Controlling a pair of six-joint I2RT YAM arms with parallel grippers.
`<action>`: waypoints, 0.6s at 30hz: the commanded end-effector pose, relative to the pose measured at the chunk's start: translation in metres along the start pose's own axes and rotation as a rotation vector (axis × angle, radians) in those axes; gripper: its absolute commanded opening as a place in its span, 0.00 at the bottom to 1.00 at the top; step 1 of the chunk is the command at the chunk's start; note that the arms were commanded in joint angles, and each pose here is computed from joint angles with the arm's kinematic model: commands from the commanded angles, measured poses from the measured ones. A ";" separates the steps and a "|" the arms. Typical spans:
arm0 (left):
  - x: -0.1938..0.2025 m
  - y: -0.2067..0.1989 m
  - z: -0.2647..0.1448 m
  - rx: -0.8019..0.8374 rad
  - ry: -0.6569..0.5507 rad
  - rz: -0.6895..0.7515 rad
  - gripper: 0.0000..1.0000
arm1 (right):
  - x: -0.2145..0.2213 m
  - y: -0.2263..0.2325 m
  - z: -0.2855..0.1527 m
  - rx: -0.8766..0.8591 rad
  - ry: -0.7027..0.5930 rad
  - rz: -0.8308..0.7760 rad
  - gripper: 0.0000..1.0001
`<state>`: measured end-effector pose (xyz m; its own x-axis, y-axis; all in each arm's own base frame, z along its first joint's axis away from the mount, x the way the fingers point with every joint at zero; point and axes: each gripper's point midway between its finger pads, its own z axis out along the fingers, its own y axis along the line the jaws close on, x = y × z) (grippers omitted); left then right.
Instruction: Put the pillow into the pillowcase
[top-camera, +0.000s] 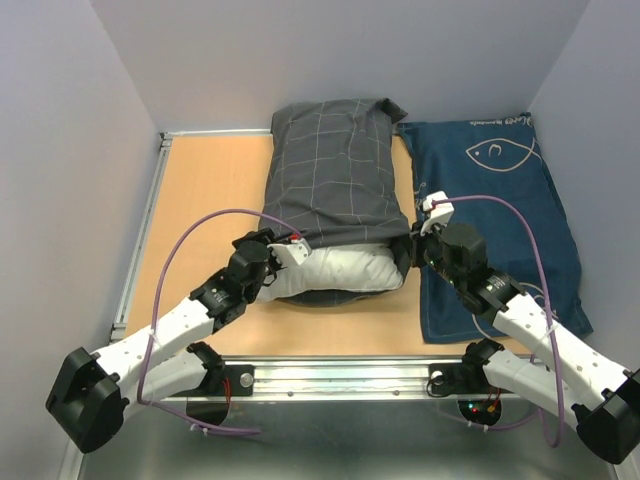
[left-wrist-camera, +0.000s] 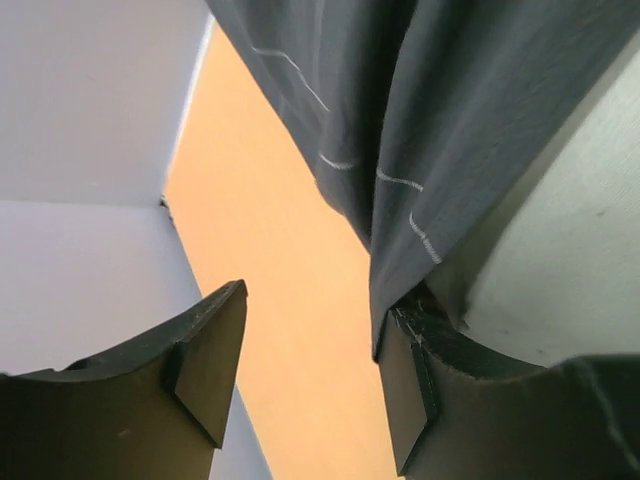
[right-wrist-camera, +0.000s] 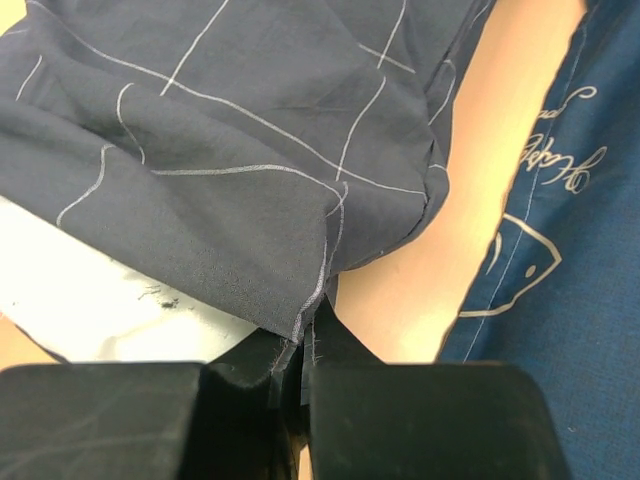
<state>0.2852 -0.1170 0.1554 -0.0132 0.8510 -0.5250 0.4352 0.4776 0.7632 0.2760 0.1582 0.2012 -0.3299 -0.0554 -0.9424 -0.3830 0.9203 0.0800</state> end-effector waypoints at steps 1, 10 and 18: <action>0.017 -0.023 0.005 0.094 0.044 -0.023 0.61 | -0.022 0.004 -0.006 -0.019 -0.064 0.018 0.01; 0.059 -0.058 -0.003 0.280 0.148 -0.070 0.58 | 0.000 0.002 -0.003 -0.015 0.006 0.009 0.01; -0.066 0.032 -0.022 0.341 -0.178 -0.406 0.00 | -0.060 0.035 -0.009 -0.179 -0.040 -0.053 0.01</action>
<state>0.2606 -0.1068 0.1067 -0.2150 0.7776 -0.5909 0.6908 0.5488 0.4708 0.2636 0.1710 0.1830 -0.4035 -0.1058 -0.9088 -0.4607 0.8817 0.1019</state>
